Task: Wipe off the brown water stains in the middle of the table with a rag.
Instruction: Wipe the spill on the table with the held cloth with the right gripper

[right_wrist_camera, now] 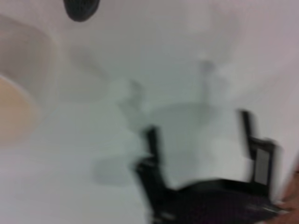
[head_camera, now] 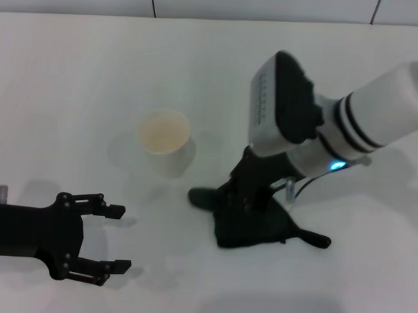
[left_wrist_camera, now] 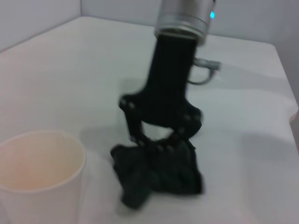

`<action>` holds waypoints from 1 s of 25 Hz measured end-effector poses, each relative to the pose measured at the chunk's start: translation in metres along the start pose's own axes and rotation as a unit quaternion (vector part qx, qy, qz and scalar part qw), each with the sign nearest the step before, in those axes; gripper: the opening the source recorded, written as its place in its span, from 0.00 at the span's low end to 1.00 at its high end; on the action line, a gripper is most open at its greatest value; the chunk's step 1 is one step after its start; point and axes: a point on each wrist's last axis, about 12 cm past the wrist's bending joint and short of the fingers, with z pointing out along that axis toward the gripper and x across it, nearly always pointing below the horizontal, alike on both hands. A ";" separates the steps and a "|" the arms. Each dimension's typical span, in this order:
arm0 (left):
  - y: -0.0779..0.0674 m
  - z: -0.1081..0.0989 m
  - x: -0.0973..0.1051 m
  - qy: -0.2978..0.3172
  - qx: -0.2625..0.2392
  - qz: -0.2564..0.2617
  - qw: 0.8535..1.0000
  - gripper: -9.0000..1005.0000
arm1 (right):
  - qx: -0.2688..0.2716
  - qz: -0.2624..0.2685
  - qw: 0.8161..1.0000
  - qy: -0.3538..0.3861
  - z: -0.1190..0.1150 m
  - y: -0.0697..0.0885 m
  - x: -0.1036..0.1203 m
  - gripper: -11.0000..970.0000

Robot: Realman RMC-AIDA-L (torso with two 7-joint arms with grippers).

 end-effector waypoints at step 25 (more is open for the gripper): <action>0.007 0.003 -0.006 -0.003 -0.011 0.009 1.000 0.87 | -0.014 0.002 1.000 -0.011 -0.007 -0.001 0.013 0.07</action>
